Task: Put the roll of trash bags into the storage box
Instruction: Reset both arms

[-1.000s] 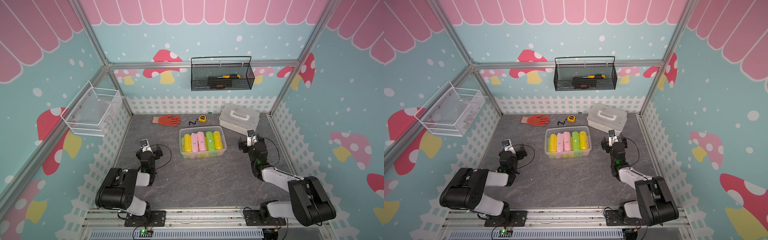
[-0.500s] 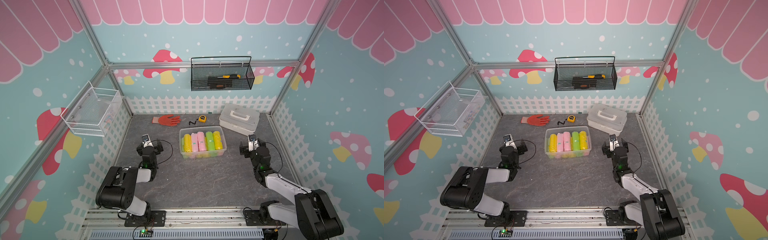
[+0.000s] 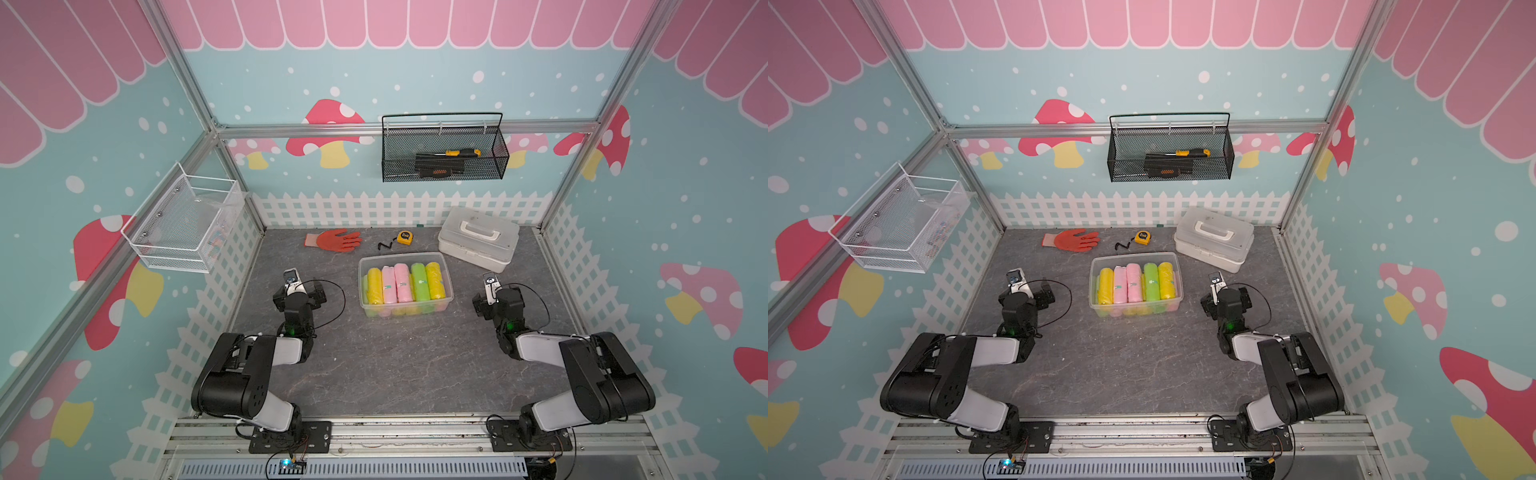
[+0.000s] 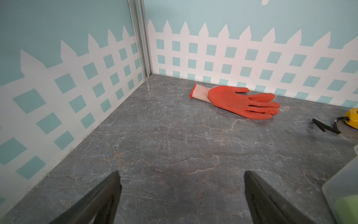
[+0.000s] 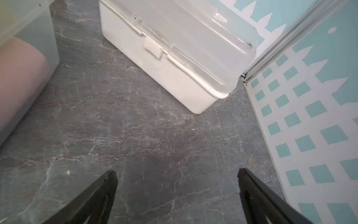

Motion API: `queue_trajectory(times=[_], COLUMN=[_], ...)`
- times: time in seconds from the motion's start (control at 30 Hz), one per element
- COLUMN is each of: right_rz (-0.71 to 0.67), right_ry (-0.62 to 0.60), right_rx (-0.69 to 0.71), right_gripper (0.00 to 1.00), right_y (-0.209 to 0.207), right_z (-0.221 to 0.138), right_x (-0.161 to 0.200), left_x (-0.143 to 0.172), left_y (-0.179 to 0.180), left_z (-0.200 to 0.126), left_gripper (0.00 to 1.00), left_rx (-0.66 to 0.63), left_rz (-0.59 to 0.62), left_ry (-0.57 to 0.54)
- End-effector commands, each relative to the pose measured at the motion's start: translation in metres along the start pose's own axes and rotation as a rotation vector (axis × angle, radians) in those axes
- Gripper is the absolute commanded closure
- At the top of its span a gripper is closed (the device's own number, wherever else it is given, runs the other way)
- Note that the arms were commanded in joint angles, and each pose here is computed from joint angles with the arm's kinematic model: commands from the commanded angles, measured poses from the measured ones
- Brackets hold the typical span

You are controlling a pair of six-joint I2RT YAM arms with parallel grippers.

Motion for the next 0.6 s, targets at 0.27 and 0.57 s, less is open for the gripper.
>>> queue_trajectory(times=[0.27,0.57], right_rz=[0.082,0.158], right_ry=[-0.072,-0.085], right_rx=[0.055,0.025], right_gripper=[0.01,0.01], right_y=[-0.019,-0.026], right_z=[-0.006,-0.003], right_x=[-0.007,0.009], left_x=[0.002,0.002], left_y=[0.0,0.0], left_z=[0.001,0.001], left_gripper=[0.01,0.01], left_rx=[-0.009,-0.009], left_rz=[0.022,0.023], left_ry=[0.009,0.011])
Point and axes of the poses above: each gripper's point midway between its finger pads, its own z axis out along the fingers, its own y axis along the line the jaws close on, x = y × z, the point moved 3 cm from there along -z, back along the fingers, and after that the axes turned 5 degrees about z, right-handed, at the moved point
